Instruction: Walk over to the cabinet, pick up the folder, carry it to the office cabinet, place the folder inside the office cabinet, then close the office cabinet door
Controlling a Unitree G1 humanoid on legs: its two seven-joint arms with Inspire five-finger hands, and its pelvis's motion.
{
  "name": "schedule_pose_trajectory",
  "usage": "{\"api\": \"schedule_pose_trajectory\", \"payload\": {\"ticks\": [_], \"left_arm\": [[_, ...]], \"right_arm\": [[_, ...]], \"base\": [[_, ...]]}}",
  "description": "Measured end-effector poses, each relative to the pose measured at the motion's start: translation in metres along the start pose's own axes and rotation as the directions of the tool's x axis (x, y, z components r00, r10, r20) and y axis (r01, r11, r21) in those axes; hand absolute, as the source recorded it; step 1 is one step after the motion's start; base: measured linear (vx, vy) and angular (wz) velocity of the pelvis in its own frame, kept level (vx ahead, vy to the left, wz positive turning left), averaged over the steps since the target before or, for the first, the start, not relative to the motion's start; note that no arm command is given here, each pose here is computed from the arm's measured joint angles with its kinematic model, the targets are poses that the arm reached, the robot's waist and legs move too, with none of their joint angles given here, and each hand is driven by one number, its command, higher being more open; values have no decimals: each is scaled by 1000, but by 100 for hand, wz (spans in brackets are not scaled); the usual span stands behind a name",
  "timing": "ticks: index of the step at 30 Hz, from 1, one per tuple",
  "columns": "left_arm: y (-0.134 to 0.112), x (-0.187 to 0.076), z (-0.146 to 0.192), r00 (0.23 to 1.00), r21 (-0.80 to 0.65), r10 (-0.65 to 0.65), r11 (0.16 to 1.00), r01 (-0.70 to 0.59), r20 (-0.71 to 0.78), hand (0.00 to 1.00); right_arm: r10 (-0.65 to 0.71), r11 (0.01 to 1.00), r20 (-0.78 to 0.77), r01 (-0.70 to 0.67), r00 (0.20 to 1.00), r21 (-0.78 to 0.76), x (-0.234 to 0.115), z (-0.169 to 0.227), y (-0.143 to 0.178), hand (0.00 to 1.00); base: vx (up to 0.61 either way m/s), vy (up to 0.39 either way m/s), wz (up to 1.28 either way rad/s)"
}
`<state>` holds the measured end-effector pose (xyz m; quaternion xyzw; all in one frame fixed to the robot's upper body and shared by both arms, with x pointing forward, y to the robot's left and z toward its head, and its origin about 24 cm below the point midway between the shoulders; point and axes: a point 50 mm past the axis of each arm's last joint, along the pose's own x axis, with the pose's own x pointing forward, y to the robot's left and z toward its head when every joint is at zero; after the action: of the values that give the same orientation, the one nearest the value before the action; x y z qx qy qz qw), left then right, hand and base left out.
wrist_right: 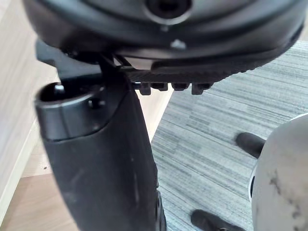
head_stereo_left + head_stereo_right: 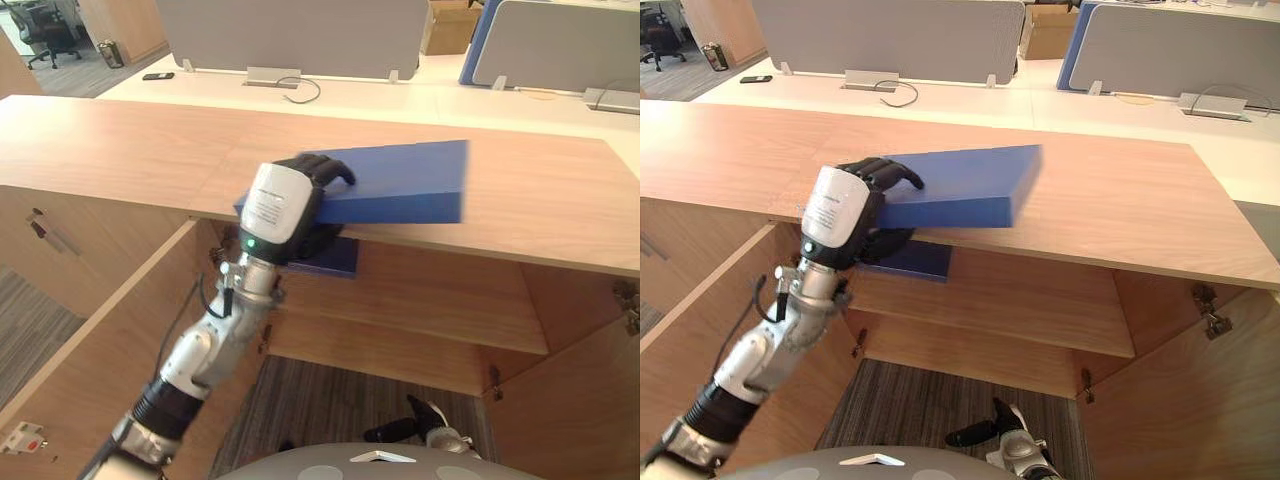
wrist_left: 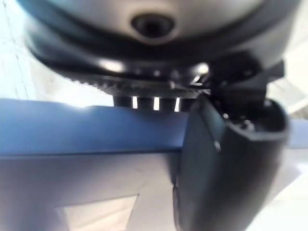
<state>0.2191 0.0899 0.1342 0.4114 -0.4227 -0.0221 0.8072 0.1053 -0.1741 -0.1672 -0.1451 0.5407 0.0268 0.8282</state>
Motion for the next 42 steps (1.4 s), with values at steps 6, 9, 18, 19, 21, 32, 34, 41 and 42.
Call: {"api": "schedule_pose_trajectory", "payload": {"ticks": [6, 9, 18, 19, 21, 32, 34, 41, 42], "left_arm": [[2, -2, 35, 1000, -501, -14, 866, 11, -3, 0], [1, -6, 32, 996, -648, -34, 761, -30, -86, 0], [15, -11, 1, 930, -839, 14, 426, -338, -368, 0], [19, -11, -5, 912, -835, 42, 387, -391, -408, 0], [34, -19, -17, 848, -798, 113, 293, -526, -517, 0], [74, -60, -46, 673, -717, 263, -135, -684, -691, 0], [77, -67, -48, 655, -705, 275, -149, -694, -703, 0], [81, -79, -54, 588, -658, 299, -277, -700, -751, 0], [82, -86, -54, 570, -641, 299, -276, -716, -765, 0]], "right_arm": [[-4, 1000, -23, 4, 1000, 1, -1, -7, -1, 100], [-7, 1000, -35, 8, 999, 13, -1, -10, -2, 100], [-6, 999, -39, 7, 999, 36, -1, -9, -2, 100], [-5, 999, -29, 7, 1000, 45, -1, -7, -1, 100], [-3, 996, 7, 2, 1000, 92, -3, -5, 2, 100], [-229, 730, 541, -225, 809, 645, -69, 63, -27, 100], [-309, 661, 562, -252, 767, 707, -81, 67, -37, 100], [-485, 482, 524, -286, 700, 828, -113, 49, -58, 100], [-497, 453, 528, -313, 688, 835, -116, 48, -61, 100]], "base": [[0, -4, -2], [-31, -4, -3], [-8, -1, -4], [-5, -2, -8], [3, -7, -14], [3, 14, -32], [22, 28, -51], [35, 33, -47], [42, 22, -47]]}}
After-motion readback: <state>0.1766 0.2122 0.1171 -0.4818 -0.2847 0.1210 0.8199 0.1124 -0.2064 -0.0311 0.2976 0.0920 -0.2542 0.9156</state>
